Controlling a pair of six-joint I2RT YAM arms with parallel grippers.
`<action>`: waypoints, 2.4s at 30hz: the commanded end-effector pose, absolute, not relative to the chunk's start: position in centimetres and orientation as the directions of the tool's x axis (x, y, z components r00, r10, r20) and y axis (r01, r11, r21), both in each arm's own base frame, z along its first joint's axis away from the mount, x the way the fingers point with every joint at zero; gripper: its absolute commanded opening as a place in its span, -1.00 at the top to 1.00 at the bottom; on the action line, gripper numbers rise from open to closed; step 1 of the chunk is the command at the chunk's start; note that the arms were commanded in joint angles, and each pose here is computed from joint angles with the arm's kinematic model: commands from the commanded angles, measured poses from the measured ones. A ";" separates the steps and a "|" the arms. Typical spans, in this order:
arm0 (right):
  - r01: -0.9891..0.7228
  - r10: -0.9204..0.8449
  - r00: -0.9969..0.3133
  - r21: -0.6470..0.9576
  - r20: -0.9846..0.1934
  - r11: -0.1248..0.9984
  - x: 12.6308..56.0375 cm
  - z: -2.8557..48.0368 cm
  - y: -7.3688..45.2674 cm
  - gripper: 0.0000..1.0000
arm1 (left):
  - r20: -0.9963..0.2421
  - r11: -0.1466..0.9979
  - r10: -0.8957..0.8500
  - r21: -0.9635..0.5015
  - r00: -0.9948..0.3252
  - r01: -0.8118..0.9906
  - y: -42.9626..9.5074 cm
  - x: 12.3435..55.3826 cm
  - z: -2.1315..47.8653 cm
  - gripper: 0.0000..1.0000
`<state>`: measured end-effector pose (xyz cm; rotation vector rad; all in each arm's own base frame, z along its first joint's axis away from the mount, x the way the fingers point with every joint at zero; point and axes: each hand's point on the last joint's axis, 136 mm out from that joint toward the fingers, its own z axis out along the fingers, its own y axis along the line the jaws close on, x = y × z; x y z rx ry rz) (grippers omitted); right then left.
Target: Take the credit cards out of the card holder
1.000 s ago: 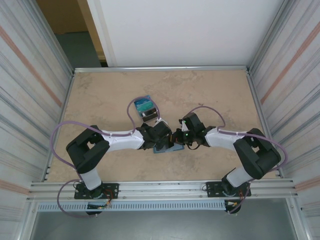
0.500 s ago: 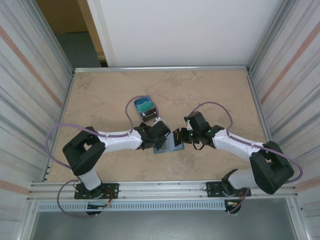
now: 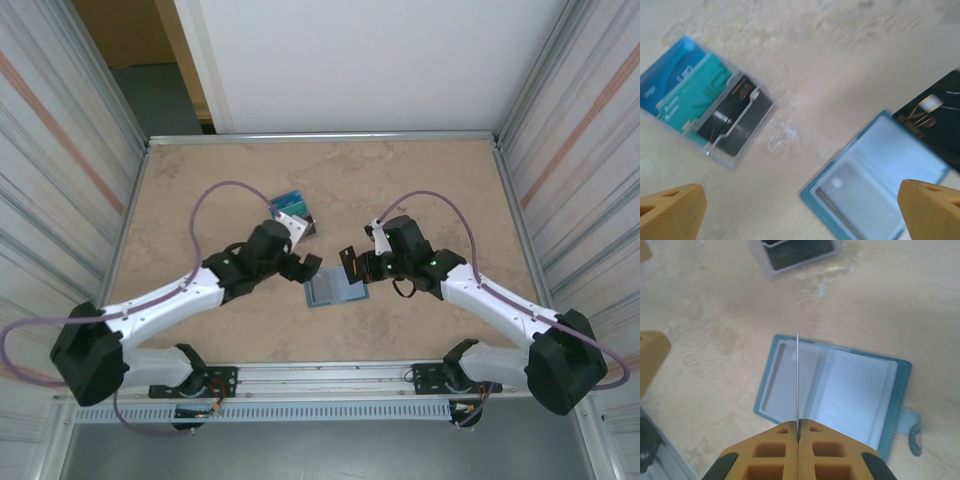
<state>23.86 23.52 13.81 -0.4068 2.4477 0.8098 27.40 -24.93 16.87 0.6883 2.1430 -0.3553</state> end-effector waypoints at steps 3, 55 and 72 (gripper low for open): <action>-0.646 -0.274 -0.708 0.439 -0.651 0.625 21.3 17.3 26.1 1.00 | -0.830 0.607 0.390 -0.093 -0.398 0.789 -27.8 24.0 19.6 -0.96; -0.518 0.336 -0.535 0.615 -0.775 0.594 22.9 26.8 20.5 -0.97 | -0.926 0.462 -0.119 -0.370 -0.357 0.806 -28.5 22.4 26.1 1.00; -0.749 0.326 -0.521 0.606 -0.789 0.269 21.5 31.0 25.5 -0.39 | -0.848 0.267 -0.377 -0.485 -0.373 0.832 -28.1 20.4 32.6 1.00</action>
